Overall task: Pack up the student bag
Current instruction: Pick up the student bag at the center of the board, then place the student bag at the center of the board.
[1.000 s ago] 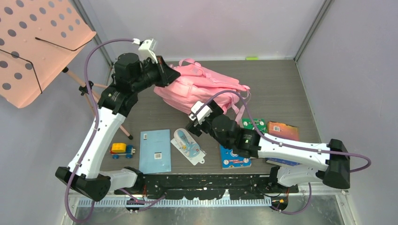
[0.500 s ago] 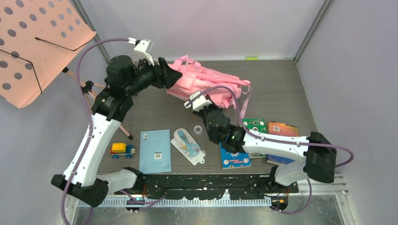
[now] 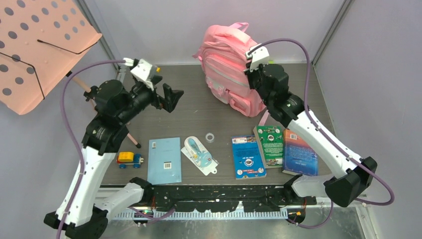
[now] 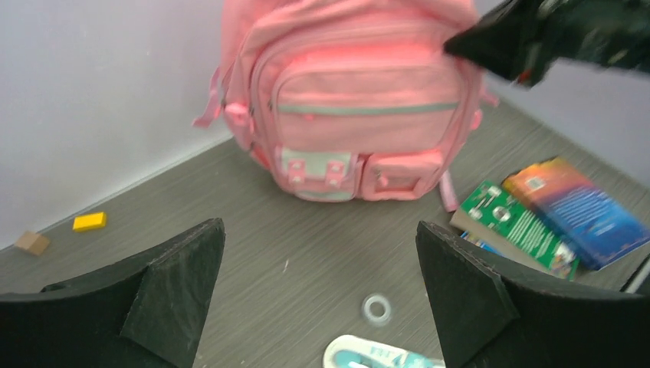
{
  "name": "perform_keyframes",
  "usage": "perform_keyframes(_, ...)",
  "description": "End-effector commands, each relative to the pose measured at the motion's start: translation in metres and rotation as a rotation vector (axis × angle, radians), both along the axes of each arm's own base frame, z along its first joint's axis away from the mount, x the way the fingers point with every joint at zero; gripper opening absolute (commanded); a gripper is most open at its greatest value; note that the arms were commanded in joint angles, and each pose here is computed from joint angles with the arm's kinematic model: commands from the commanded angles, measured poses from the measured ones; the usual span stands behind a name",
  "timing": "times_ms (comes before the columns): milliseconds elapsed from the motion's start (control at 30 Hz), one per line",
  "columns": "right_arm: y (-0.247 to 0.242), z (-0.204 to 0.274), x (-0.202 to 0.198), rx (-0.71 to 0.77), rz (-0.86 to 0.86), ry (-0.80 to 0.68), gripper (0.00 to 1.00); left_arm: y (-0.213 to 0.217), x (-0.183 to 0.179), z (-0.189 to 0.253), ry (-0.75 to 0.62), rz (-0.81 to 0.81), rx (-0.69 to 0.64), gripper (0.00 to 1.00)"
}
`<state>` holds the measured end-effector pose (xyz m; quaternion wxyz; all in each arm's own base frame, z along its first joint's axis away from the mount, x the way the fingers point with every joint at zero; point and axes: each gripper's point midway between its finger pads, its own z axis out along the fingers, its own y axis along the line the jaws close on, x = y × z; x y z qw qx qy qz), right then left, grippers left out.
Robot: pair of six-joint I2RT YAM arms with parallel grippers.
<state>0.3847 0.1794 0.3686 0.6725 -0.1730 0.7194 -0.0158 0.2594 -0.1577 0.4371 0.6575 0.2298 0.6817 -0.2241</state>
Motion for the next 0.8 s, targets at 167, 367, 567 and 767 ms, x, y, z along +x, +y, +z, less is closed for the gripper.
perform_keyframes(167,0.008,0.119,-0.044,0.253,0.317,-0.198,0.0,-0.007,0.057,-0.043,0.081,0.01,0.091,0.98)
perform_keyframes(367,0.011,0.142,-0.068,0.296,0.414,-0.213,0.0,-0.024,0.076,-0.027,0.074,-0.067,0.025,0.98)
perform_keyframes(567,0.009,0.162,-0.094,0.325,0.477,-0.246,0.0,-0.025,0.086,-0.02,0.043,-0.078,0.038,0.98)
perform_keyframes(767,0.006,0.16,-0.105,0.332,0.491,-0.243,0.0,-0.02,0.091,-0.037,0.062,-0.055,0.044,0.98)
